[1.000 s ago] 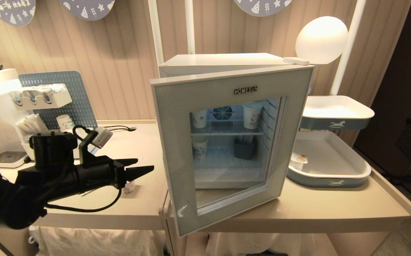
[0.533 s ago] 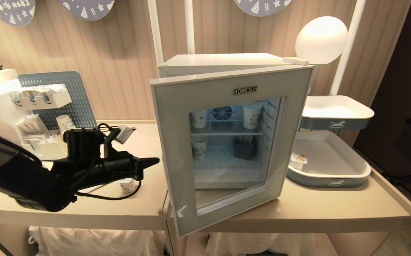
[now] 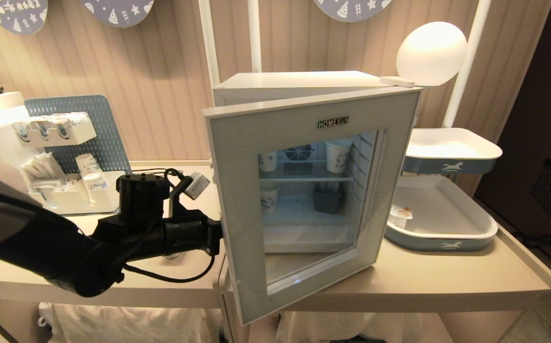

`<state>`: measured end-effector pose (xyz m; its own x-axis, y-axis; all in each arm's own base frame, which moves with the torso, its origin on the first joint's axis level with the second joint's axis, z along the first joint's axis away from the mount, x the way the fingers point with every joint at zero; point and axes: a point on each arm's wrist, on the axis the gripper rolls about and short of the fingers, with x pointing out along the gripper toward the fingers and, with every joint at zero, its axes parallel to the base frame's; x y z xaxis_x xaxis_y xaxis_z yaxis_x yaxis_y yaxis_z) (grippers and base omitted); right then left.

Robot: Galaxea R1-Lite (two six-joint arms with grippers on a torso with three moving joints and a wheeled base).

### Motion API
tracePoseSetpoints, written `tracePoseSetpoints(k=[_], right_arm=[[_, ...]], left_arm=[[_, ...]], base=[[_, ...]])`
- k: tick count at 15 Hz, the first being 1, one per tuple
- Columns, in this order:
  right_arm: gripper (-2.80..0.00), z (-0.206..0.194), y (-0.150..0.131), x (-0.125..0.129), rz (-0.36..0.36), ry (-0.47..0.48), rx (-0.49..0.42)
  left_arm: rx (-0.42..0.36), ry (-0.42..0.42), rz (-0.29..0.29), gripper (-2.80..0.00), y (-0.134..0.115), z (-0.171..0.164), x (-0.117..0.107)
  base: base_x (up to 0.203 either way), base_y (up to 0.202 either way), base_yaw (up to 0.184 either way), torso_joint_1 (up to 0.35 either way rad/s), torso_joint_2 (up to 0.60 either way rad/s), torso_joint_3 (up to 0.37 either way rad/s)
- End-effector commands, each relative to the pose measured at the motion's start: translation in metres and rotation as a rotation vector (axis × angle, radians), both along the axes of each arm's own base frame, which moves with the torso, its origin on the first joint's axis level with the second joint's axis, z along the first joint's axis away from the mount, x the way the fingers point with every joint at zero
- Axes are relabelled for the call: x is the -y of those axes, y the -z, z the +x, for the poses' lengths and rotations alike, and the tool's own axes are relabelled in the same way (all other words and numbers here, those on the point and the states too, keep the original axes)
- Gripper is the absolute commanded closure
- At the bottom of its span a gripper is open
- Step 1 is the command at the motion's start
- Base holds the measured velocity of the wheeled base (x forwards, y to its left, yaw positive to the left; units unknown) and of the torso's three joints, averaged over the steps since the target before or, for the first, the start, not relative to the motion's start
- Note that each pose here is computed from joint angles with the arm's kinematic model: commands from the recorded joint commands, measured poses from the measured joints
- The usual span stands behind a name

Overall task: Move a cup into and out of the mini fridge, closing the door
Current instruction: Open the freezer door

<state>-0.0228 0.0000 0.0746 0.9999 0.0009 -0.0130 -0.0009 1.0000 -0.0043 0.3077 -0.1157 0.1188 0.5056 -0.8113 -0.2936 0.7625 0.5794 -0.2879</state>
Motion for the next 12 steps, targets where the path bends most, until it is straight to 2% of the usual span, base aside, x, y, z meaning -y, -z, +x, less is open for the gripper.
tracePoseSetpoints(k=[1,4,7,12], right_arm=[[-2.8,0.0,0.0,0.0,0.0,-0.001,-0.001],[-2.8,0.0,0.0,0.0,0.0,-0.001,-0.001],[-2.8,0.0,0.0,0.0,0.0,-0.001,-0.001],[-2.8,0.0,0.0,0.0,0.0,-0.001,-0.001]], left_arm=[[0.029,0.044,-0.022,0.0,-0.013,-0.015,0.002],[0.032,0.137,-0.063,0.0,-0.029,-0.044,0.011],[0.047,0.24,-0.08,0.0,-0.04,-0.069,0.031],[0.03,0.456,-0.08,0.0,-0.051,-0.099,0.087]], base=[[0.0,0.0,0.0,0.0,0.0,0.0],[0.0,0.0,0.0,0.0,0.0,0.0],[0.0,0.0,0.0,0.0,0.0,0.0],[0.0,0.0,0.0,0.0,0.0,0.0]])
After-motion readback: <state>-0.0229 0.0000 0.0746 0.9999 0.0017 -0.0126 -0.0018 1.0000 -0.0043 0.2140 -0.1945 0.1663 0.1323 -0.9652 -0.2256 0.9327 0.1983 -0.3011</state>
